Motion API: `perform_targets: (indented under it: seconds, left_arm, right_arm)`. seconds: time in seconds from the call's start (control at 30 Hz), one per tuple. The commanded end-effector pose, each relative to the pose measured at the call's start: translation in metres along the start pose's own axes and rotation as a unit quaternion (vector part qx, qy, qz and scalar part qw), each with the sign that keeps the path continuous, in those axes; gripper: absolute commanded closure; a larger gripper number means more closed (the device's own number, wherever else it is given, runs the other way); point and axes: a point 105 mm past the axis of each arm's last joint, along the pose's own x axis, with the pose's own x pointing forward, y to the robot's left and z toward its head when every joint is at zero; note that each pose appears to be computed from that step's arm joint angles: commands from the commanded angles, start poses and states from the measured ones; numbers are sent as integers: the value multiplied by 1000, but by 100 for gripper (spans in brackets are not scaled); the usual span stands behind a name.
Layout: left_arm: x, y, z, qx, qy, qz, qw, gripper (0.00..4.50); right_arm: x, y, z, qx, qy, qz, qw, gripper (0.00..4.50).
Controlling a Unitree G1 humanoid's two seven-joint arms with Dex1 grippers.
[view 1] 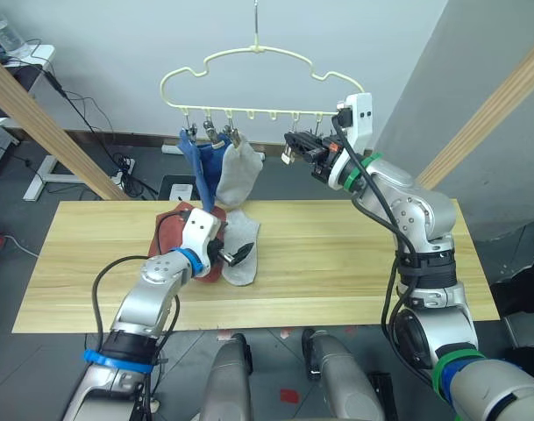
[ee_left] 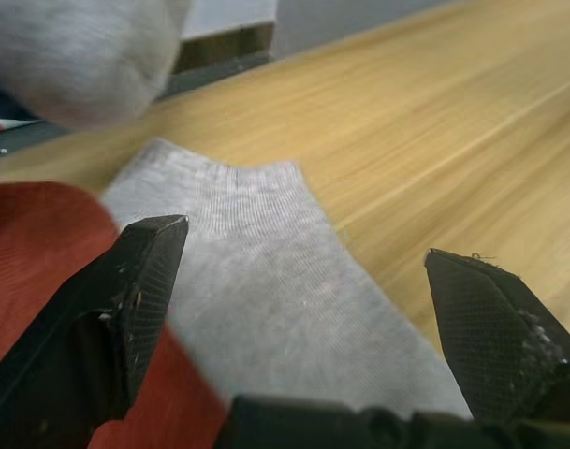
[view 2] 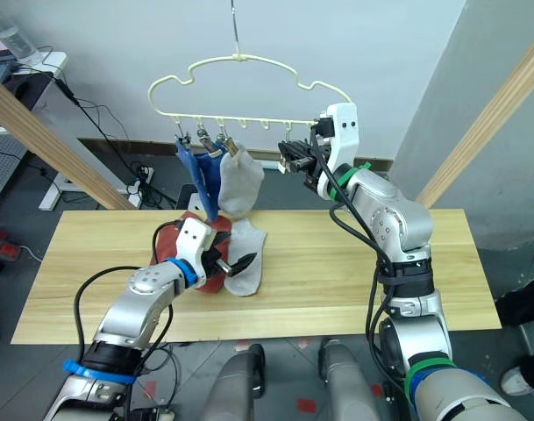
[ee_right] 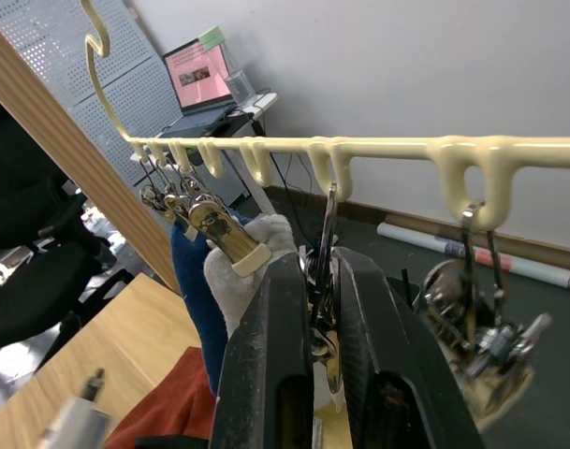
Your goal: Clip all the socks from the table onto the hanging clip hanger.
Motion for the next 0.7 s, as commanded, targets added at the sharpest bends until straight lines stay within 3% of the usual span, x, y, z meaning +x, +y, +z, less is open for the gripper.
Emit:
perform_targets:
  seconds: [0.03,0.17,0.23,0.37,0.53,0.7]
  left_arm:
    - [14,12,-5,21,12,29,999,0]
    - [23,19,-8,17,17,44,999,0]
    - [29,18,-16,3,42,38,998,0]
    - [36,1,-35,-99,96,-20,990,0]
    - [33,-4,-32,-87,93,-52,991,94]
    - [29,-14,-33,-27,87,-80,993,96]
  right_arm:
    - [-1,3,17,17,-24,8,1000,444]
    - [-2,3,17,23,-22,7,999,444]
    - [-3,3,16,20,-18,6,1000,444]
    - [-4,4,17,20,-18,4,1000,444]
    - [-4,4,18,22,-19,5,1000,444]
    - [-3,4,18,22,-20,5,1000,444]
